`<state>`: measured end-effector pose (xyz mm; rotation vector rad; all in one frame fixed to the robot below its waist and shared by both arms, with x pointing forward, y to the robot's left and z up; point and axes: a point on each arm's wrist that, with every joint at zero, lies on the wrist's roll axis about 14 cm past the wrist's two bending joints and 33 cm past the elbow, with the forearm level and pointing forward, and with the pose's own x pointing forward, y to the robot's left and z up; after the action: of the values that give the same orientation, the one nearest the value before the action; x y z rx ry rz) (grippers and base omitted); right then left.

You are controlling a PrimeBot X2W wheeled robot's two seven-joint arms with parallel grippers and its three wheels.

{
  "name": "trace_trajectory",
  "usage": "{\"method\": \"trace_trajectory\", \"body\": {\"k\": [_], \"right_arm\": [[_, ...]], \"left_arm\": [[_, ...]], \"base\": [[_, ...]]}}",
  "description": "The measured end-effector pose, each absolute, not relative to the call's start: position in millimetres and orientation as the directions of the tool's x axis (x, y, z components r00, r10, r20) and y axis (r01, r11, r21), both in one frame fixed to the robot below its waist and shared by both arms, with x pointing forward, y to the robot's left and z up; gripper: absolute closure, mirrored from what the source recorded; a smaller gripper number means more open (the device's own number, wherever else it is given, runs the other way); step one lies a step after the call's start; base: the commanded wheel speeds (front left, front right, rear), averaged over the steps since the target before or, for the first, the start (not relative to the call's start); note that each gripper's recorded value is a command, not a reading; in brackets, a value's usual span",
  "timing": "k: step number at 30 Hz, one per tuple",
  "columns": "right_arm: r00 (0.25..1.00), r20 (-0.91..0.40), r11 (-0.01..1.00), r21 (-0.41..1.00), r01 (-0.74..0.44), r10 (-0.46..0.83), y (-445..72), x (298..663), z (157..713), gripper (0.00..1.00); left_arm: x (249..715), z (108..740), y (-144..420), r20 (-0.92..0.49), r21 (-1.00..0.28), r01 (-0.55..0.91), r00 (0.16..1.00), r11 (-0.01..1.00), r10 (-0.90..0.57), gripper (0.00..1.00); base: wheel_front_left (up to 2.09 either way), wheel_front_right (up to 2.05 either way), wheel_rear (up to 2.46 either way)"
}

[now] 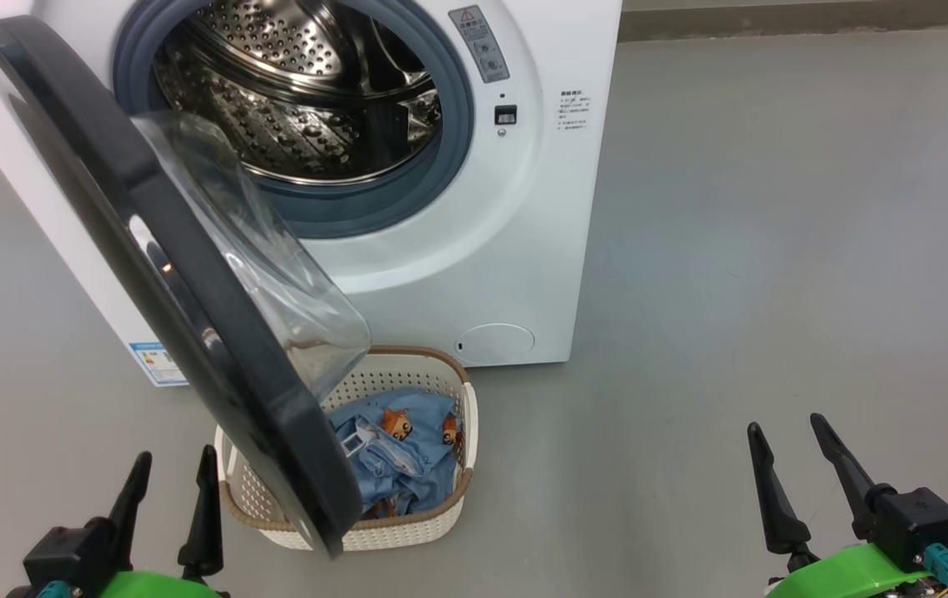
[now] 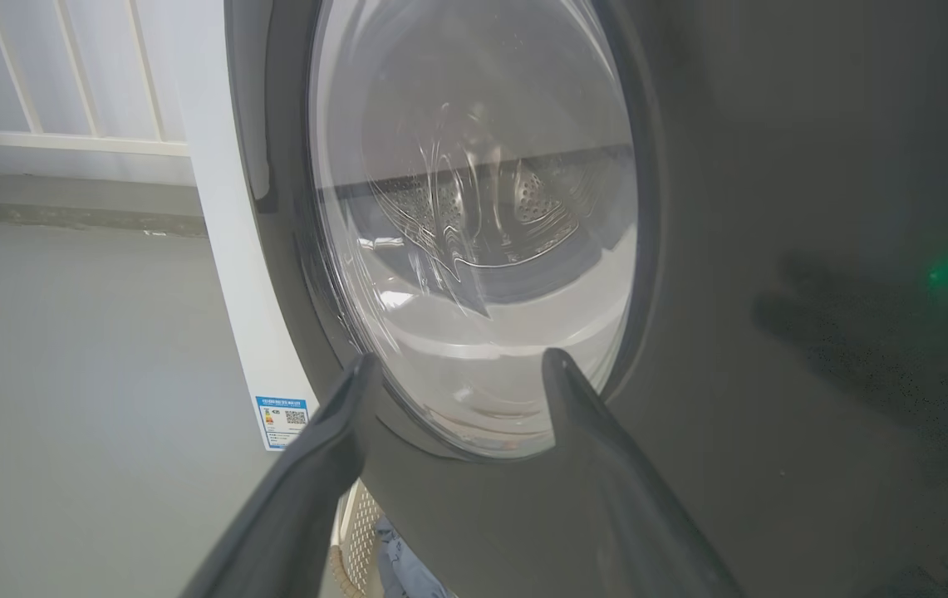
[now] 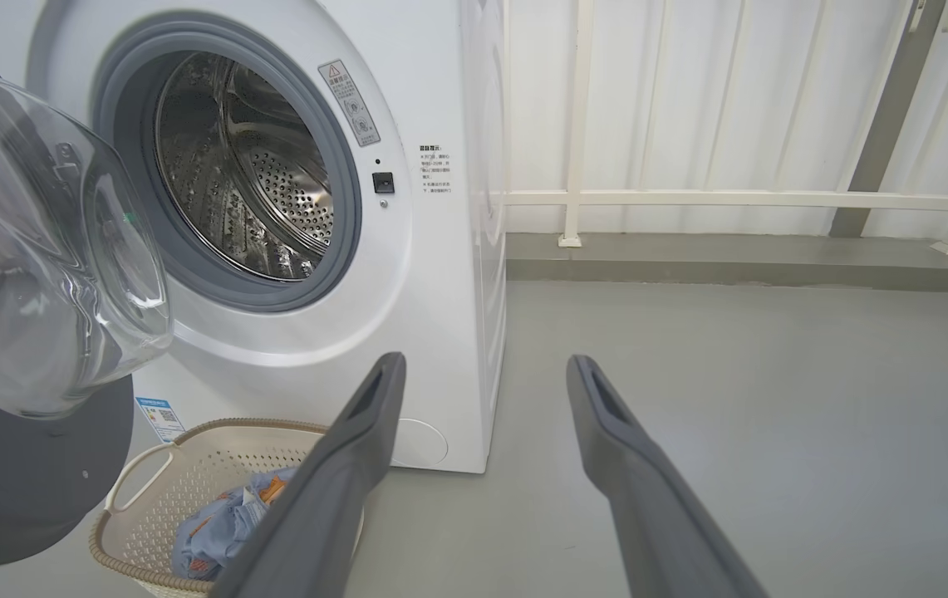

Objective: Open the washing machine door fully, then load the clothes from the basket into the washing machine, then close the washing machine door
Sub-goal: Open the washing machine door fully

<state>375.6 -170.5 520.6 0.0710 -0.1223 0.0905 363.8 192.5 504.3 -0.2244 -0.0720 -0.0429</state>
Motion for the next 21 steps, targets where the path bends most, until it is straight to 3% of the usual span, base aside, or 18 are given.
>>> {"method": "trace_trajectory", "body": {"k": [10,11,12,21], "right_arm": [[0.991,0.107,0.993,0.067,-0.094,0.086,-170.2,376.9,514.6,0.00],[0.991,0.106,0.993,0.068,-0.094,0.087,-170.1,376.8,514.2,0.00],[0.991,0.106,0.993,0.068,-0.094,0.087,-170.1,376.7,514.2,0.00],[0.991,0.105,0.993,0.070,-0.094,0.086,-170.1,375.5,514.0,0.00]], "left_arm": [[364.4,501.0,192.3,0.066,-0.218,0.049,0.997,0.975,-0.035,0.00],[364.3,501.2,192.1,0.066,-0.218,0.050,0.997,0.975,-0.036,0.61],[364.1,501.5,191.7,0.067,-0.218,0.051,0.997,0.975,-0.037,1.00],[365.0,516.3,200.0,0.114,-0.219,0.036,0.993,0.975,-0.011,1.00]], "base": [[0.00,0.00,0.00],[0.00,0.00,0.00],[0.00,0.00,0.00],[0.00,0.00,0.00]]}}
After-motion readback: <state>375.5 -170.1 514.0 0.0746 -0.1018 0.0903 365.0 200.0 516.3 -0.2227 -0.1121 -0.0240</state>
